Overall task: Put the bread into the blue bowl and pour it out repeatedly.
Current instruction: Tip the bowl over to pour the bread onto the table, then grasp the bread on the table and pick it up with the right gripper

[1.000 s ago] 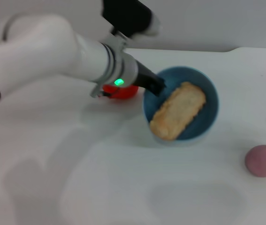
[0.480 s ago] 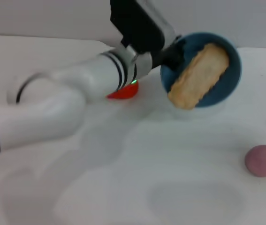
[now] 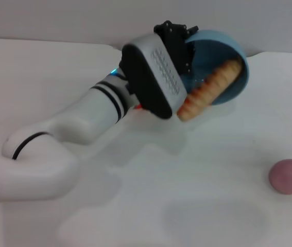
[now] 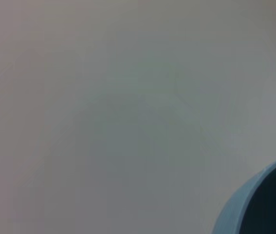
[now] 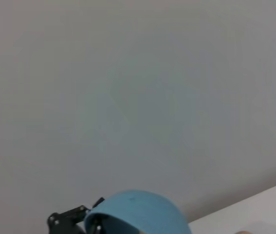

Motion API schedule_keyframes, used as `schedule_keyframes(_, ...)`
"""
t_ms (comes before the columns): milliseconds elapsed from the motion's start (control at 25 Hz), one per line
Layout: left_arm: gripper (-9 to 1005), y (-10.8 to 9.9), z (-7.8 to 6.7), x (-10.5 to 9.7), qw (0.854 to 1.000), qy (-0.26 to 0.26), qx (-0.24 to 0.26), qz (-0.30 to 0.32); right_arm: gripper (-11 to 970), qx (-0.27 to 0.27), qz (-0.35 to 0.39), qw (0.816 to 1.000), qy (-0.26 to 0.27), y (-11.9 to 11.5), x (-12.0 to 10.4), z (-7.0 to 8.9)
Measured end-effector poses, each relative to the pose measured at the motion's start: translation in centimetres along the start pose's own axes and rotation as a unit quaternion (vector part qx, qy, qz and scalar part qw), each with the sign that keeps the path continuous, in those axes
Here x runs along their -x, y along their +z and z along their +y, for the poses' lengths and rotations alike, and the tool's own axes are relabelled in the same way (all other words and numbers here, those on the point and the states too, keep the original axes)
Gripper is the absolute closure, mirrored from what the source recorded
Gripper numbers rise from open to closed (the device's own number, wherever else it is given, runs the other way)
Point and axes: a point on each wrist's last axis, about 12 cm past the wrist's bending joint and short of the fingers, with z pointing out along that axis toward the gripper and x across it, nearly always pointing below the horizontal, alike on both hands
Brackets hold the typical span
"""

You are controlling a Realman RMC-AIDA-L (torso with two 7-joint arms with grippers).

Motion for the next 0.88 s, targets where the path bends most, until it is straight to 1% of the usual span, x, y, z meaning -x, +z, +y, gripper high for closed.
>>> schedule_keyframes(80, 985, -0.3, -0.2, -0.1, 0.999, 0.039, 0.009, -0.011, 599, -0.001, 0.0, 1.0, 0.003, 0.1, -0.1, -0.1)
schedule_keyframes(200, 985, -0.5, -0.2, -0.1, 0.998, 0.068, 0.013, -0.012, 599, -0.003, 0.0, 1.0, 0.009, 0.1, -0.2, -0.2)
schedule_keyframes(280, 986, -0.5, -0.1, -0.1, 0.997, 0.07, 0.017, -0.013, 599, -0.005, 0.002, 1.0, 0.011, 0.1, -0.3, -0.3)
schedule_keyframes(440, 986, -0.5, 0.4, -0.3, 0.998, 0.052, 0.033, -0.008, 598, -0.01, 0.012, 1.0, 0.011, 0.3, -0.5, -0.5)
schedule_keyframes(520, 986, -0.5, 0.7, -0.5, 0.998, 0.032, 0.045, 0.001, 598, -0.01, 0.016, 1.0, 0.002, 0.4, -0.6, -0.4)
schedule_keyframes(560, 987, -0.5, 1.0, -0.6, 0.998, 0.019, 0.053, 0.007, 598, -0.005, 0.018, 1.0, -0.015, 0.5, -0.7, -0.3)
schedule_keyframes(640, 987, -0.5, 1.5, -0.8, 0.998, -0.005, 0.067, 0.016, 598, 0.014, 0.023, 0.998, -0.064, 1.0, -1.0, 0.2)
schedule_keyframes(680, 987, -0.5, 2.0, -0.9, 0.996, -0.026, 0.081, 0.022, 598, 0.024, 0.027, 0.995, -0.09, 1.3, -1.1, 0.4)
schedule_keyframes(760, 987, -0.8, 3.2, -1.1, 0.989, -0.081, 0.118, 0.034, 598, 0.04, 0.037, 0.991, -0.125, 2.0, -1.3, 0.8)
schedule_keyframes(800, 988, -0.8, 3.2, -1.1, 0.989, -0.081, 0.118, 0.034, 598, 0.048, 0.044, 0.989, -0.136, 2.4, -1.4, 1.0)
schedule_keyframes(840, 988, -1.4, 4.6, -1.3, 0.978, -0.137, 0.149, 0.045, 598, 0.055, 0.054, 0.987, -0.143, 3.0, -1.3, 1.2)
schedule_keyframes(880, 988, -1.5, 5.1, -1.5, 0.974, -0.155, 0.158, 0.048, 598, 0.061, 0.062, 0.985, -0.149, 3.4, -1.3, 1.3)
